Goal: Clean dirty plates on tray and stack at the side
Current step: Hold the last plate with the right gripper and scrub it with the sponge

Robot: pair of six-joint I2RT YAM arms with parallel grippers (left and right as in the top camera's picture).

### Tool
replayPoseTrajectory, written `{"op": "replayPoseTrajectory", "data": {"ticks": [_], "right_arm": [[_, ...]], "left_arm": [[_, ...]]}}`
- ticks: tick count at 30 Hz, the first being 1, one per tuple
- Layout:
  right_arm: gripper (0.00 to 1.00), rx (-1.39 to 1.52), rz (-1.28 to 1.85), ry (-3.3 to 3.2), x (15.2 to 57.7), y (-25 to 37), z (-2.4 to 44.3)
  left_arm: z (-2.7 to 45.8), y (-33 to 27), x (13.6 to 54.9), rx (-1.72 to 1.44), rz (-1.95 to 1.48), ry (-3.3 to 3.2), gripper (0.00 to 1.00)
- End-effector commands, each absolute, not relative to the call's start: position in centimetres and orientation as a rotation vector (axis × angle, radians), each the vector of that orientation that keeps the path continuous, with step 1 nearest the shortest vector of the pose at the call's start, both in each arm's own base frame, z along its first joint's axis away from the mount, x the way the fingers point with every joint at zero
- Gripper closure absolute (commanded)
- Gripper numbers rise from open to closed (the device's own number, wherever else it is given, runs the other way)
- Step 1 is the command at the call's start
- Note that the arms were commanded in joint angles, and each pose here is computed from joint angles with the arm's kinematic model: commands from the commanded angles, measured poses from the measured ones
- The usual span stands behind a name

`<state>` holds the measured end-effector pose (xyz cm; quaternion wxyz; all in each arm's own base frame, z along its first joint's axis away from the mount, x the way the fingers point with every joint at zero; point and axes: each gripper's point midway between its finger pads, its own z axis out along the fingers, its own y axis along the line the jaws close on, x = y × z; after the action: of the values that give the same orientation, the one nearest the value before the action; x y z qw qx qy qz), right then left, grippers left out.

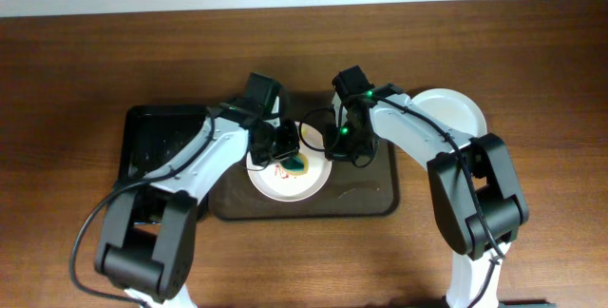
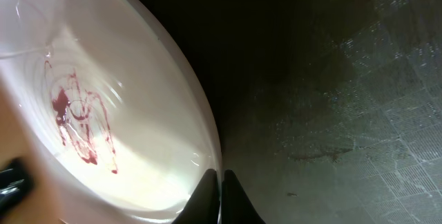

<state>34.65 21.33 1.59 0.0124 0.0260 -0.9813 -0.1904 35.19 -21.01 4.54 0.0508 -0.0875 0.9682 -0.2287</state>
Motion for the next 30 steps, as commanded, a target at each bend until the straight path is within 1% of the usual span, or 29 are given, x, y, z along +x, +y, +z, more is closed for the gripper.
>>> {"op": "replayPoseTrajectory", "data": {"ticks": [1, 3, 4, 7, 10, 13, 15, 16, 18, 19, 21, 22, 25, 26, 30], "right_arm": [[0.96, 0.072, -0.564, -3.047, 34.4, 21.2, 0.8], [0.96, 0.072, -0.564, -3.047, 34.4, 21.2, 0.8], [0.96, 0.072, -0.564, -3.047, 34.4, 21.2, 0.8], [0.96, 0.070, -0.560, -3.044, 34.3, 21.2, 0.8], [0.96, 0.062, -0.503, -3.052, 34.2, 20.5, 0.5], [0.96, 0.060, -0.495, -3.045, 34.0, 20.4, 0.5], [0.96, 0.060, -0.491, -3.046, 34.0, 20.4, 0.5], [0.96, 0.061, -0.492, -3.047, 34.0, 20.4, 0.5], [0.96, 0.061, -0.492, -3.046, 34.0, 20.4, 0.5], [0.96, 0.060, -0.492, -3.046, 34.0, 20.4, 0.5], [0.95, 0.061, -0.491, -3.047, 34.0, 20.4, 0.5], [0.96, 0.052, -0.478, -3.053, 34.1, 20.2, 0.5], [0.96, -0.115, -0.357, -3.102, 35.0, 18.9, 0.1], [0.95, -0.182, -0.351, -3.098, 35.1, 18.6, 0.0], [0.95, -0.189, -0.372, -3.084, 34.8, 19.2, 0.1]], "left_arm": [[2.9, -21.6, 35.3, -0.358, -0.714, 2.975, 1.00], [1.4, -21.5, 35.1, -0.371, -0.695, 3.006, 1.00], [-0.3, -21.2, 34.8, -0.388, -0.657, 3.042, 1.00], [-3.0, -20.0, 34.0, -0.431, -0.550, 3.109, 1.00], [-3.9, -15.5, 32.0, -0.550, -0.281, 3.197, 1.00], [-4.1, -10.6, 31.4, -0.618, 0.004, 3.202, 1.00], [-4.0, -9.4, 31.8, -0.517, -0.024, 3.221, 1.00], [-3.6, -10.2, 32.1, -0.411, -0.111, 3.237, 1.00], [-1.9, -13.5, 33.2, -0.137, -0.378, 3.205, 1.00], [-1.4, -15.3, 33.6, -0.063, -0.456, 3.168, 1.00], [-1.6, -17.4, 33.4, 0.006, -0.471, 3.144, 1.00], [-1.8, -18.2, 33.1, -0.009, -0.445, 3.142, 1.00], [-2.6, -19.3, 32.5, -0.118, -0.408, 3.131, 1.00], [-2.9, -19.5, 32.4, -0.212, -0.394, 3.123, 1.00], [-5.0, -17.9, 31.4, -0.408, -0.163, 3.070, 1.00]]}}
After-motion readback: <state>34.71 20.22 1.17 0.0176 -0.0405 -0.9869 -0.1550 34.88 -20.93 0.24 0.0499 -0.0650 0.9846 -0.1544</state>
